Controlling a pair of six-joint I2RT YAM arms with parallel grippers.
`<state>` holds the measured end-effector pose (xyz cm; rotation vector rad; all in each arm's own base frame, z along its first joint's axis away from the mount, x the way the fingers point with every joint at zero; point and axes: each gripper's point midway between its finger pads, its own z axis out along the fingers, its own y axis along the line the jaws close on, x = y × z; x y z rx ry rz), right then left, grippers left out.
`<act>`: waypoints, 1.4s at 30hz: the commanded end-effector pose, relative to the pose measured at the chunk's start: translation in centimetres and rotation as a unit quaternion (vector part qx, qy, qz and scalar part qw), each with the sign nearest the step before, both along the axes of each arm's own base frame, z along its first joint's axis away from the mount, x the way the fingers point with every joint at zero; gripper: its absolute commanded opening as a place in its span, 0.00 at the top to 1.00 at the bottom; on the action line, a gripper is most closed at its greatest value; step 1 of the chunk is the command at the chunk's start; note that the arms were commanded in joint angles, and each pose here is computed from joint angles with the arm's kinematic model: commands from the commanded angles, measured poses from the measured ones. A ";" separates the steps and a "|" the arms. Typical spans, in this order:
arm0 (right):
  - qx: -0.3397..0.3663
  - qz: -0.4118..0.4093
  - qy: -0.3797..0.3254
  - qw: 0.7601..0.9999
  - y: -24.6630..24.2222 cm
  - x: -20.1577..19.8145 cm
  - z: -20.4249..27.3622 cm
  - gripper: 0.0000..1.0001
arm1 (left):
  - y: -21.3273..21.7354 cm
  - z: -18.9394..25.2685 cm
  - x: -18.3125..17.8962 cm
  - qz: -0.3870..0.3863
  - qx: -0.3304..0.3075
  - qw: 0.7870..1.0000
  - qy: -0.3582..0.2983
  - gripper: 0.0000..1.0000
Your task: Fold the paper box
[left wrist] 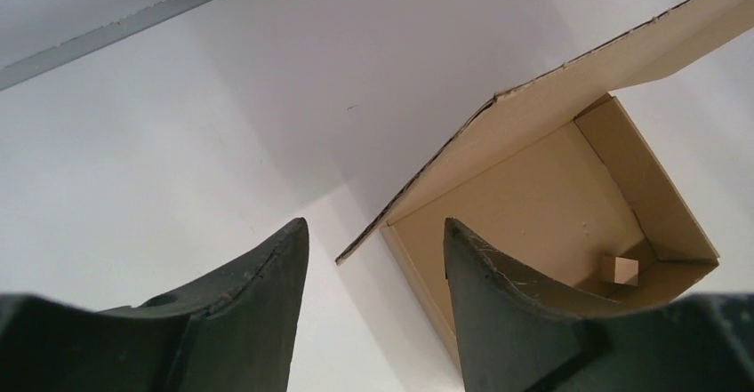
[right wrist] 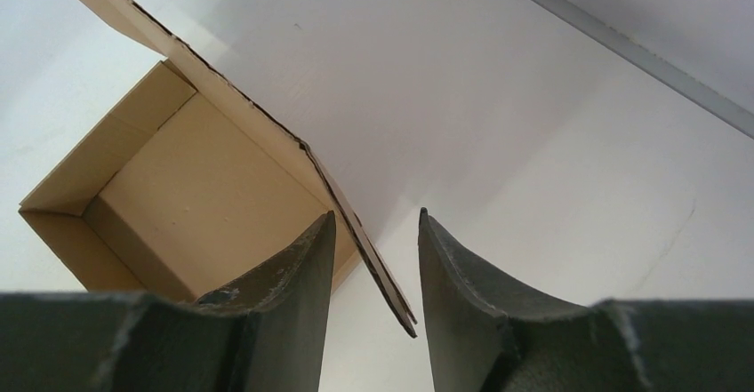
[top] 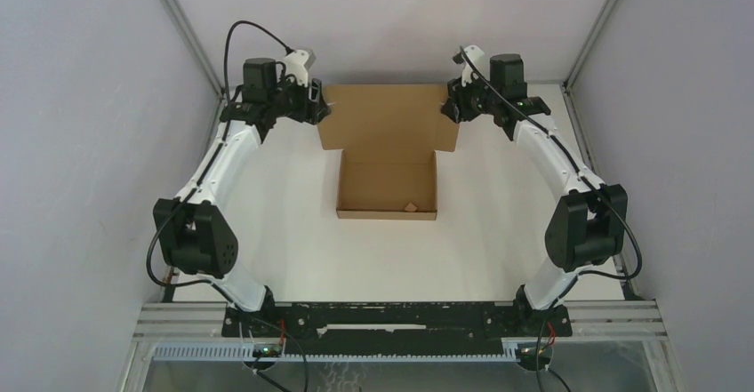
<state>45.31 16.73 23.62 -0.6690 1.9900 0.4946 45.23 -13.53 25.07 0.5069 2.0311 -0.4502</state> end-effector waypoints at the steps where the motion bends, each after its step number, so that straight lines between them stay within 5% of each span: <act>1: -0.004 0.009 -0.023 1.000 0.4 0.5 1.2 0.53 | -0.4 2.8 0.7 -0.020 -0.007 0.999 -0.039 0.38; 30: -0.008 0.014 -0.019 1.000 0.8 0.5 0.6 0.54 | -1.2 1.6 1.8 -0.038 -0.016 0.999 -0.030 0.63; 42: -0.013 0.008 -0.017 1.000 0.5 0.4 0.6 0.59 | -1.2 2.6 1.8 -0.033 -0.019 0.999 -0.038 0.64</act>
